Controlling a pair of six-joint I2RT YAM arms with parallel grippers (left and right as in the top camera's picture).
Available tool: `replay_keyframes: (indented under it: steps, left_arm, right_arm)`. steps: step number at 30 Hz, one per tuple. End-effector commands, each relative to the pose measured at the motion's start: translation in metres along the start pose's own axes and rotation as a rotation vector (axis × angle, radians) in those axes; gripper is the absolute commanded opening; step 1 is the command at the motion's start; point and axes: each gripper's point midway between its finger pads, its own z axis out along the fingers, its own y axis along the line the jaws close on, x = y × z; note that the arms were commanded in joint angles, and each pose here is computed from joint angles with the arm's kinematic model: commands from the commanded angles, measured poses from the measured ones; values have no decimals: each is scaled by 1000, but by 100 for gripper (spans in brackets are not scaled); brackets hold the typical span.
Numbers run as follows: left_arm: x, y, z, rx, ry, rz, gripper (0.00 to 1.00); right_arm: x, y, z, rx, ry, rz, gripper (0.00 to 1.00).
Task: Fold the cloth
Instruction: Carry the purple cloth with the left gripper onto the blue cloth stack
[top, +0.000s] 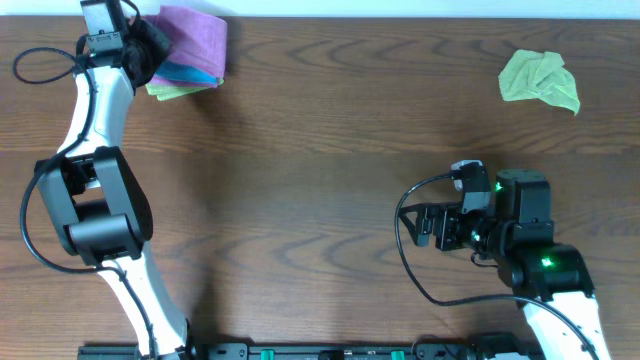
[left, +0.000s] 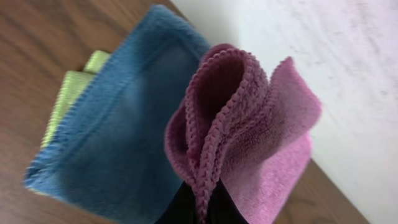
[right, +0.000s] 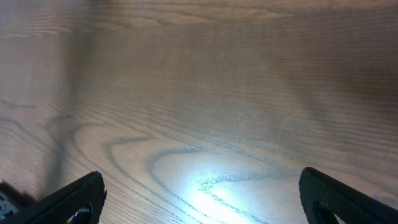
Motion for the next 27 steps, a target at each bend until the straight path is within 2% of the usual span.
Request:
replay_keyframes:
  steps: [1, 8, 14, 27]
  left_arm:
    - [-18, 10, -6, -67, -64, 25, 6]
    - [-21, 19, -7, -118, -86, 34, 6]
    - [-23, 21, -7, -133, -95, 41, 10]
    - [-25, 25, -8, -158, -109, 75, 53]
  right_arm:
    - [2, -2, 0, -2, 3, 20, 99]
    - [2, -2, 0, -2, 3, 19, 99]
    - [2, -2, 0, -2, 3, 19, 99]
    - [2, -2, 0, -2, 3, 19, 99]
